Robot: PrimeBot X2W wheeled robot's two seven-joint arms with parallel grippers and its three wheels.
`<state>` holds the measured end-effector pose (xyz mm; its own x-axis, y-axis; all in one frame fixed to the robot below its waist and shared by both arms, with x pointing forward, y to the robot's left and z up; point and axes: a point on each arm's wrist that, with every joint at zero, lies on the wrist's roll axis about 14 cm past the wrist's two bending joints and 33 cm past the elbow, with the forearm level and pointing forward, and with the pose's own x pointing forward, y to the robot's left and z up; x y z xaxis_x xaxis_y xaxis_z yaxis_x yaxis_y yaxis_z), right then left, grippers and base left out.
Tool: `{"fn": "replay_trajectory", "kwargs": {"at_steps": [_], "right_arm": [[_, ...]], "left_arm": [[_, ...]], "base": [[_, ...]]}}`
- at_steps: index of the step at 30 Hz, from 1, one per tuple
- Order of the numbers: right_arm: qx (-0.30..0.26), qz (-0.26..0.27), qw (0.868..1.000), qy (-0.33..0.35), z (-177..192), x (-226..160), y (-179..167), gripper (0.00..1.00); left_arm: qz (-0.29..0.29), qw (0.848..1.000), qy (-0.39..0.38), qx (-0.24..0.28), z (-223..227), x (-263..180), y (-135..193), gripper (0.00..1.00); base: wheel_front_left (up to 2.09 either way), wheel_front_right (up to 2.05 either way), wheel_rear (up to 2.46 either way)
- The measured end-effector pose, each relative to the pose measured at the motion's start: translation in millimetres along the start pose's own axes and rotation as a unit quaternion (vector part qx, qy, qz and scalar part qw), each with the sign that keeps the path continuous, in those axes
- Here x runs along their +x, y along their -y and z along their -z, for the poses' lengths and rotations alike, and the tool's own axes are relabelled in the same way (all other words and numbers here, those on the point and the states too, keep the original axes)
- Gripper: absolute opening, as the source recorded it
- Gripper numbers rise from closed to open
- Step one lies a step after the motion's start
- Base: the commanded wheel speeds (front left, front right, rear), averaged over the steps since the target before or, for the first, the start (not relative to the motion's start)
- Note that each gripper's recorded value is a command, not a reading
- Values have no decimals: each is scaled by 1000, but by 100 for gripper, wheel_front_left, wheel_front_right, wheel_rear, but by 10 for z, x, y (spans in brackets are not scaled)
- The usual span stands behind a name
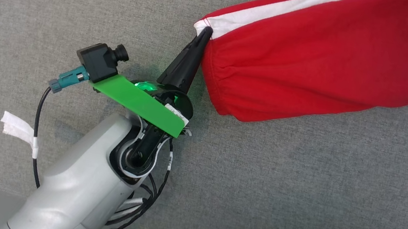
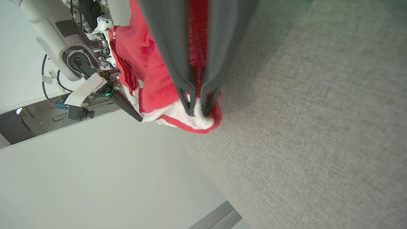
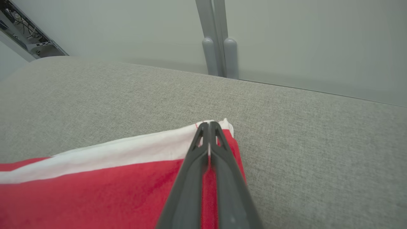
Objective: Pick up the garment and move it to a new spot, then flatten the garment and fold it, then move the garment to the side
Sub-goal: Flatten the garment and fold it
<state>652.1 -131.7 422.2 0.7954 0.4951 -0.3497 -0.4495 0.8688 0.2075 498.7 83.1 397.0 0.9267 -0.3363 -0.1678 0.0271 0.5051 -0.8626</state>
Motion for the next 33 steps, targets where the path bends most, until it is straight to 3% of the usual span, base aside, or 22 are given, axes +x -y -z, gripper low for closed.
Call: {"fn": "replay_trajectory", "kwargs": {"at_steps": [2,5,6,7,8,9,16,21,28,33], "right_arm": [[2,1,1000,-2,31,19,11,0],[5,2,1000,1,43,47,24,0],[5,2,1000,5,36,55,23,1],[4,1,1000,10,26,62,14,25],[7,2,1000,16,11,67,16,92],[11,3,1000,24,-13,70,20,100],[14,5,997,81,-245,-37,3,100],[4,-8,993,116,-270,-259,-138,100],[12,-27,992,121,-74,-633,-452,100],[29,-22,993,116,39,-912,-587,100]], "left_arm": [[-2,1000,0,6,0,8,-21,0],[-4,1000,6,12,-34,39,-43,29],[-4,1000,7,11,-35,45,-46,44],[-6,1000,8,11,-35,46,-53,74],[-7,1000,9,10,-40,49,-58,100],[-8,1000,11,10,-55,52,-57,100],[-24,999,18,35,-117,-26,-125,100],[-73,990,48,114,-324,-267,-286,100],[-117,957,132,232,-656,-733,-143,100],[-126,922,185,315,-829,-1081,110,100]], "base": [[0,0,0],[0,0,0],[0,0,0],[0,0,0],[0,0,0],[0,0,0],[0,0,0],[0,0,0],[0,0,0],[0,0,0]]}}
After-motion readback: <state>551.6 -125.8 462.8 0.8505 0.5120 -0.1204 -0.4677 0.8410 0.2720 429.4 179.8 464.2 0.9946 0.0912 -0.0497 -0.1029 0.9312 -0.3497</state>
